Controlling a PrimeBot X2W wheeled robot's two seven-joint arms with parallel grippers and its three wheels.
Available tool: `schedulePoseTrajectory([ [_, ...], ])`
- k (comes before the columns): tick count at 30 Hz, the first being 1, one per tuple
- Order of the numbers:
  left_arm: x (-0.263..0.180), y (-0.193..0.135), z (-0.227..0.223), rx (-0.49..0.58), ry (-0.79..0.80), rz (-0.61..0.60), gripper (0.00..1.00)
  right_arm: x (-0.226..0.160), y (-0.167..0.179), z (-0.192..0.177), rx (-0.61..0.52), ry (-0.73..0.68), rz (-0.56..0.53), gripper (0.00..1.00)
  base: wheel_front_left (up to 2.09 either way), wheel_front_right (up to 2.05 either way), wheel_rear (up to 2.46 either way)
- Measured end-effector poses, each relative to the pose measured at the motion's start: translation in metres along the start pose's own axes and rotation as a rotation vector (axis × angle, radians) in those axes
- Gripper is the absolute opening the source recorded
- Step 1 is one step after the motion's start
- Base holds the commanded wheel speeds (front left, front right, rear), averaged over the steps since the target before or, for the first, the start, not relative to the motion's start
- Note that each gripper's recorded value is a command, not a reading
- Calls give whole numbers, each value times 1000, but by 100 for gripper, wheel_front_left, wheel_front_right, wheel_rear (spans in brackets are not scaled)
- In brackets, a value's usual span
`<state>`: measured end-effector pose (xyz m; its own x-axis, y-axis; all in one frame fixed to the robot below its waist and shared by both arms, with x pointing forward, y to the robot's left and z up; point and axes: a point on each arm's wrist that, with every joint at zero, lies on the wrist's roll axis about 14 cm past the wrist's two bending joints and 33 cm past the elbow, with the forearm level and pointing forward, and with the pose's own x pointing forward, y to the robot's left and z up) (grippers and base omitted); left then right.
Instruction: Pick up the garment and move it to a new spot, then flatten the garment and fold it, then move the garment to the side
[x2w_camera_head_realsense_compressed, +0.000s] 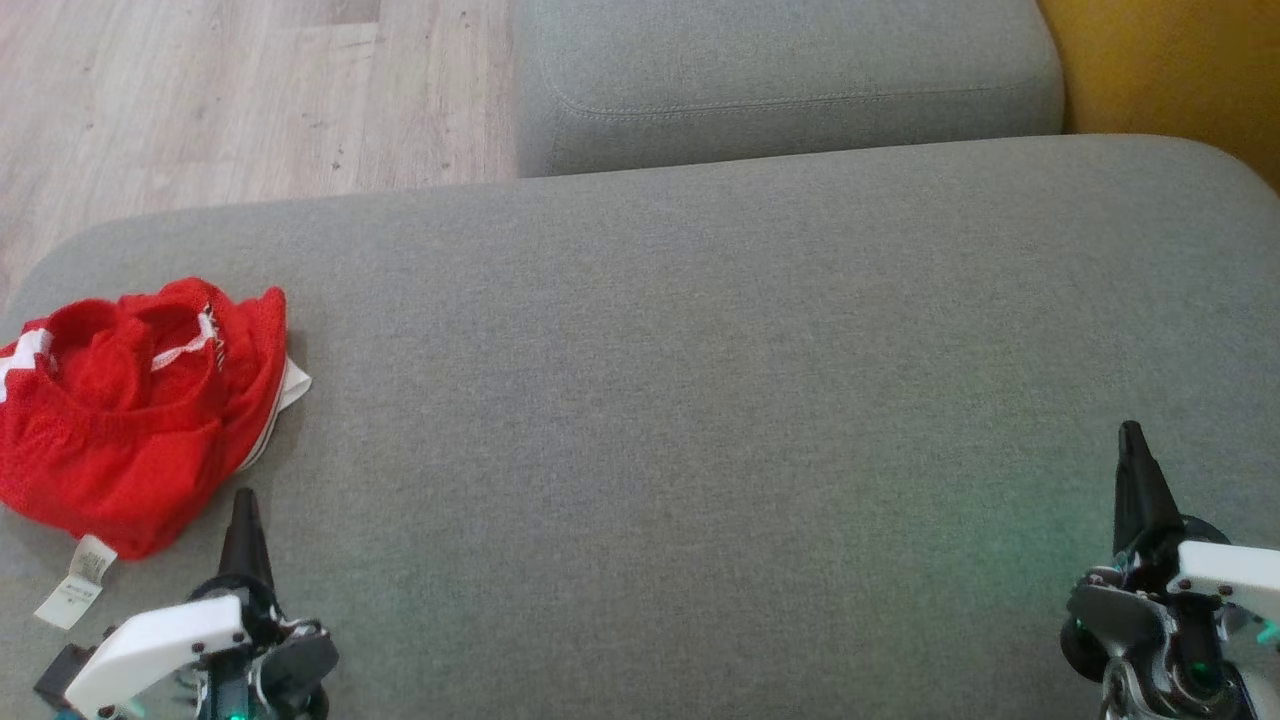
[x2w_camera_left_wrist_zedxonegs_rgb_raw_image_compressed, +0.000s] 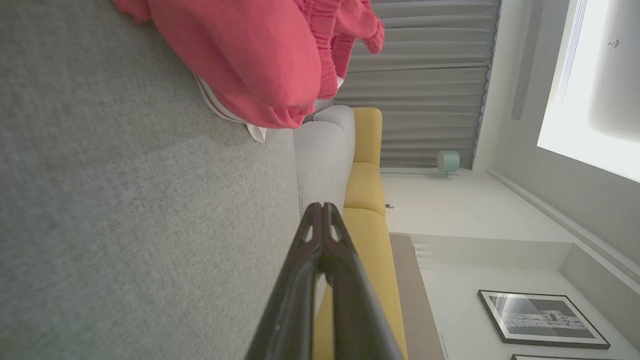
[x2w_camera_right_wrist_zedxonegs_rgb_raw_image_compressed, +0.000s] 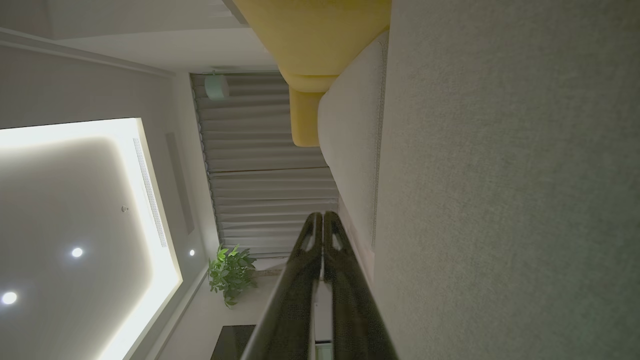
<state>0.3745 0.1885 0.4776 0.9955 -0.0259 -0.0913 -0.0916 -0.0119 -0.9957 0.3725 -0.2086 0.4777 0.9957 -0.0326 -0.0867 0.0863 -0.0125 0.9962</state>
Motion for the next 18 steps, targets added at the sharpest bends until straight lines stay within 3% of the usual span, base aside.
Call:
schedulePoseTrajectory([
  [18, 0, 0, 0, 0, 0, 0, 0, 0, 0, 0, 0, 0, 0, 0, 0, 0, 0],
])
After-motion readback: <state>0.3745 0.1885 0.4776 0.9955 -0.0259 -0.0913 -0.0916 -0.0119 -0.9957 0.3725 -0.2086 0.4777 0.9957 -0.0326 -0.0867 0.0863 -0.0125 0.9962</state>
